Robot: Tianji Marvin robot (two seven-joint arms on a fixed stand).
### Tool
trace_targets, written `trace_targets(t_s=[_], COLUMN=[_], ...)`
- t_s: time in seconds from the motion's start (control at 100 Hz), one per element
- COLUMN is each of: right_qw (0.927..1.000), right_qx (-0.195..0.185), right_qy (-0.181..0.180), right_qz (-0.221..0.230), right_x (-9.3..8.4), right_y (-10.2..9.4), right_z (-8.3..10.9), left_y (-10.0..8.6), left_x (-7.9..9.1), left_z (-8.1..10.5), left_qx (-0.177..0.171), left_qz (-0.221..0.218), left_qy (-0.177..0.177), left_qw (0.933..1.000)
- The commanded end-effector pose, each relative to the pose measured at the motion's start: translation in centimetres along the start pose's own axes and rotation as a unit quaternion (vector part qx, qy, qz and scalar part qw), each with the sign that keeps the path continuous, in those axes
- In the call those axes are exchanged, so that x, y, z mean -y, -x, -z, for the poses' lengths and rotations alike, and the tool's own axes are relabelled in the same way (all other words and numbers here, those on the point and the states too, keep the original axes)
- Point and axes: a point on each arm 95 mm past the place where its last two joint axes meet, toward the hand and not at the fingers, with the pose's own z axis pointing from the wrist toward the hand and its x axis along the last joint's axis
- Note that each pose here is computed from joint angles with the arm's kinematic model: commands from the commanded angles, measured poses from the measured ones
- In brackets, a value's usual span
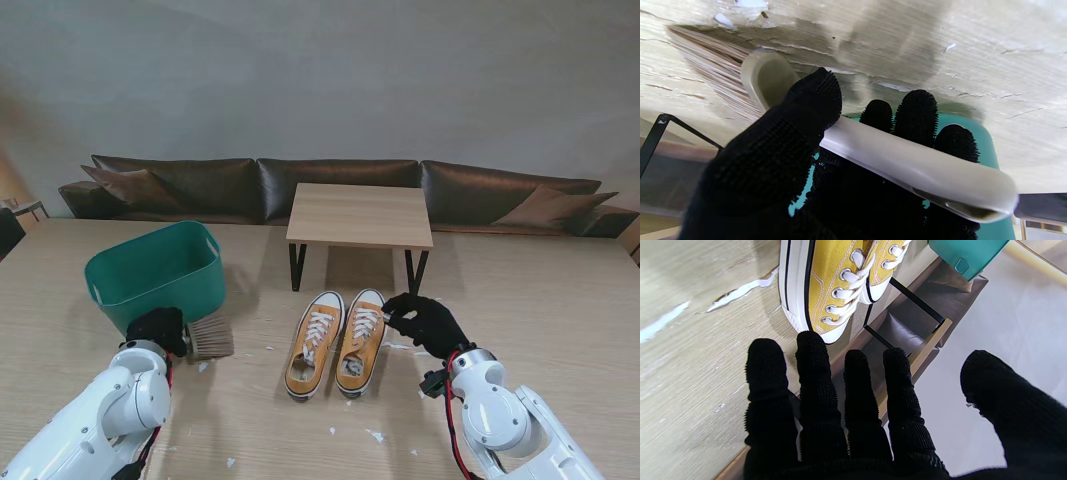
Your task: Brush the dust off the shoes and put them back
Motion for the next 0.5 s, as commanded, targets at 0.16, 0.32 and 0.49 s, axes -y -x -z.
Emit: trace_targets(t_s=[0.16,0.32,0.49], right_qw=[0.9999,0.9999,0.9999], right_qx=[0.000,0.000,0.000], right_qy=[-0.013,-0.014,-0.015], right_qz=[-0.005,-0.006,-0.007], right_x=[0.51,0.52,0.58], right_y=[-0.13,-0.14,-0.13], right_z=[0.22,0.22,0.24], left_y=[0.44,0.41,0.46], left_x=[-0.65,-0.68,-0.73], left_z=[0.36,0.39,0.54], left_qx=[0.007,0.003,0.002], left_qz=[-0.011,-0.017,-0.026], left_qy=[0.028,0.034,0.039], left_qw=[0.9995,0.9993,0.9989])
